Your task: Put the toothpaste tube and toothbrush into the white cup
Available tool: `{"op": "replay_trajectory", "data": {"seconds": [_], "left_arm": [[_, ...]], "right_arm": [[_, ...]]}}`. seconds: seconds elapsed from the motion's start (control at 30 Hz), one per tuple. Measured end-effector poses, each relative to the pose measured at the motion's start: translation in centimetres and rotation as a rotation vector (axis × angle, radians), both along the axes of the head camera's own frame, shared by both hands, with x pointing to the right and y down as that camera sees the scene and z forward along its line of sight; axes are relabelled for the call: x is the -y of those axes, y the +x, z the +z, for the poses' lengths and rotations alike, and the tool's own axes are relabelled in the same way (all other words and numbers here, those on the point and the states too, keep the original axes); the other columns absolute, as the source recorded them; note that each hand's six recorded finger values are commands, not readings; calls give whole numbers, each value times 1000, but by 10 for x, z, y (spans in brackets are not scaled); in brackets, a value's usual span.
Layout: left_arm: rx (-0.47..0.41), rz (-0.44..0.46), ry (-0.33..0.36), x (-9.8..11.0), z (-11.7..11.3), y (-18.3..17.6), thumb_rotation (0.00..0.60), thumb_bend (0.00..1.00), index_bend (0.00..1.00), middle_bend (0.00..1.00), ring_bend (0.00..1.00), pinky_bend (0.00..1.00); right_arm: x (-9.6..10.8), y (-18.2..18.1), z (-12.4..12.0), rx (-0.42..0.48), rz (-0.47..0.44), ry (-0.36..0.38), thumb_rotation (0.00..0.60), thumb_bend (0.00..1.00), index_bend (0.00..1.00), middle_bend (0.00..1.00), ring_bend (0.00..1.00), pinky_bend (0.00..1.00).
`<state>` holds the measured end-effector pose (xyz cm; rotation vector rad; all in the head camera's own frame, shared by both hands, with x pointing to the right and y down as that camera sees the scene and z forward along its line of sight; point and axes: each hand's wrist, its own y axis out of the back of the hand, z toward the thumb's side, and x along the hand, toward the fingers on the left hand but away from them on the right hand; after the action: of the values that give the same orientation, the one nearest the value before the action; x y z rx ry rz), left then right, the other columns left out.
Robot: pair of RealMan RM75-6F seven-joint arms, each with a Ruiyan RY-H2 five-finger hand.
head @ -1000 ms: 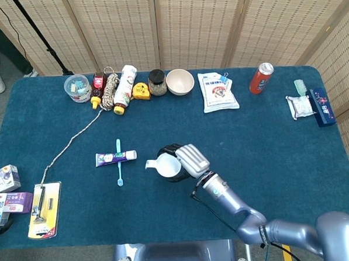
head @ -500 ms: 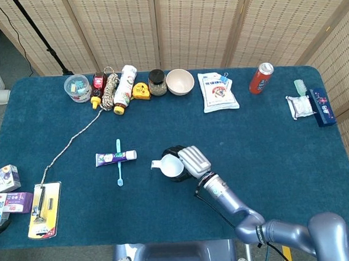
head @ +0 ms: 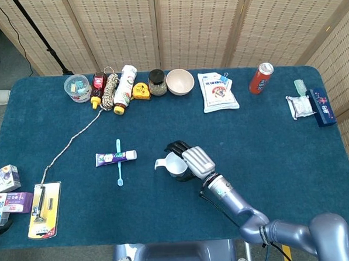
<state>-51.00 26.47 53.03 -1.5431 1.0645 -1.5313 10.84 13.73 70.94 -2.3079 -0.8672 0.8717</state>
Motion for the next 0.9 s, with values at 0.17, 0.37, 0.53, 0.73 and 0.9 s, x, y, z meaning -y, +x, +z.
{"op": "replay_trajectory", "data": {"seconds": [0.17,0.37,0.53,0.73,0.9], "left_arm": [[-1,2,2,0,-1,0,600,0,0,0,0,0],[-3,3,2,-1,-1,0,600,0,0,0,0,0],[-1,7,-1,-1,0,0,600,0,0,0,0,0],[-2,13,0,-2,0,2,600,0,0,0,0,0],[-13,23,15,0,-2,4,600,0,0,0,0,0]], "right_arm": [[-4,4,-2,-18,-11,3,600,360,9,0,0,155],[-7,11,-13,-14,-9,20,600,360,0,0,0,93],[-8,18,-30,0,-3,39,600,360,0,0,0,75],[-9,33,-51,0,2,63,600,360,0,0,0,66],[-2,56,-75,-10,15,117,600,360,0,0,0,60]]}}
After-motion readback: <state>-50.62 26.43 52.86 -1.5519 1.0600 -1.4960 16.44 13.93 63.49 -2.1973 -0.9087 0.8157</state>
